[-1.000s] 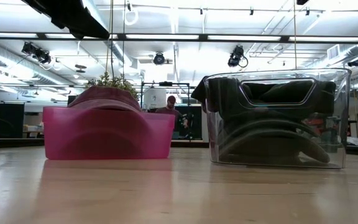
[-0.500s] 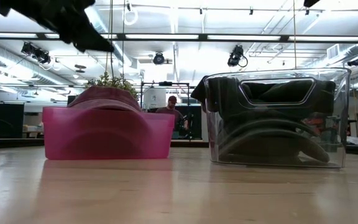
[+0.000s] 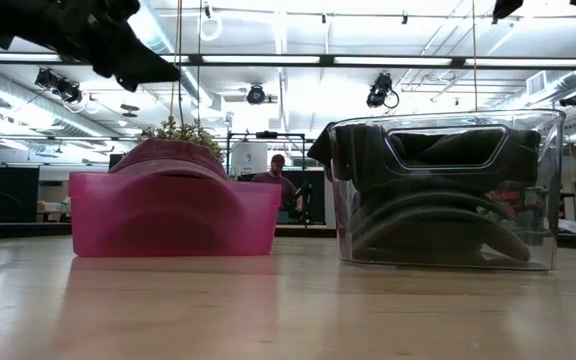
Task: Pick & Place hat
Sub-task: Return to home position
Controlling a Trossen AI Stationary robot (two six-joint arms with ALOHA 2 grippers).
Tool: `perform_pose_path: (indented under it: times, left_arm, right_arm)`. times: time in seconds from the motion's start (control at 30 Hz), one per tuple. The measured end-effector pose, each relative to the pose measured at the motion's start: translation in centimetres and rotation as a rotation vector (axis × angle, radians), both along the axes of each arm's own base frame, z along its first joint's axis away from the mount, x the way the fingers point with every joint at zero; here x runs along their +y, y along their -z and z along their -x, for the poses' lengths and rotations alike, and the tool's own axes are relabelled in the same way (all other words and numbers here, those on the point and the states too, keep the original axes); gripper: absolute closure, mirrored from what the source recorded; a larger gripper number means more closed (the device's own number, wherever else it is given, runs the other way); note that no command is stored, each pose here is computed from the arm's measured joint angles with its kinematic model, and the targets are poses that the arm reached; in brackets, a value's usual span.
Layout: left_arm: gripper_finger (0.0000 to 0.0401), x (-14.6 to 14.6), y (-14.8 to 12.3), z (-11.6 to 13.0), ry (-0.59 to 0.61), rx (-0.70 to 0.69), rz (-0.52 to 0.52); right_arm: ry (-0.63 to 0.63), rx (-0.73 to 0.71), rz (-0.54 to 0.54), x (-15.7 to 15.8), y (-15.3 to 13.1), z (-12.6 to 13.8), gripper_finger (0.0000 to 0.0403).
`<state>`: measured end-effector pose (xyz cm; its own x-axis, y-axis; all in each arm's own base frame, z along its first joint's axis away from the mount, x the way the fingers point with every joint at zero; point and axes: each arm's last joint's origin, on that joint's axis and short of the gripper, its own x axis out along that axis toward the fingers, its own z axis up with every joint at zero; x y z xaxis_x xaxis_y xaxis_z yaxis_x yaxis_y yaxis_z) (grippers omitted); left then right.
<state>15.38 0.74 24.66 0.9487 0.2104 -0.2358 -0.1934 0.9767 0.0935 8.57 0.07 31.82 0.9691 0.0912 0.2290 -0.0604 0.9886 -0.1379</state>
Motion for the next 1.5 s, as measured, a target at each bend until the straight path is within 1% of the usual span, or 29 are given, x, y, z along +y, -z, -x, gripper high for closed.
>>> perform_pose_path:
  times: [0.13, 0.3, 0.4, 0.5, 0.6, 0.7, 0.87, 1.17, 1.5]
  left_arm:
    - [0.0334, 0.0, 0.0, 1.2, -0.001, -0.078, -0.004]
    - [0.0334, 0.0, 0.4, 2.7, 0.001, -0.156, -0.020]
    - [0.0334, -0.1, 0.4, 3.5, 0.010, -0.253, -0.022]
    - [0.0334, -0.1, 0.7, 4.4, 0.027, -0.310, -0.040]
    - [0.0334, -0.1, 1.4, 5.1, 0.027, -0.341, -0.040]
    - [0.0334, -0.1, 1.7, 5.7, 0.021, -0.379, -0.043]
    - [0.0334, -0.1, 2.3, 6.4, 0.018, -0.425, -0.046]
    - [0.0334, -0.1, 2.7, 7.0, 0.014, -0.474, -0.044]
    - [0.0334, -0.1, 2.6, 7.0, 0.013, -0.480, -0.047]
  right_arm:
    - [-0.001, -0.096, 0.001, 0.0, 0.6, 0.4, 0.0150]
    - [0.029, -0.191, 0.017, -0.1, 2.4, 0.5, 0.0150]
    - [0.044, -0.238, 0.020, -0.1, 2.5, 0.8, 0.0150]
    - [0.044, -0.242, 0.020, -0.1, 2.7, 1.1, 0.0150]
    - [0.041, -0.230, 0.012, -0.1, 2.8, 1.2, 0.0150]
    - [0.030, -0.249, 0.019, 0.0, 2.7, 1.3, 0.0150]
    - [0.018, -0.263, 0.039, 0.0, 2.6, 1.3, 0.0150]
    - [0.013, -0.370, 0.035, 0.0, 4.1, 0.9, 0.0150]
    - [0.009, -0.374, 0.025, 0.0, 4.1, 0.9, 0.0150]
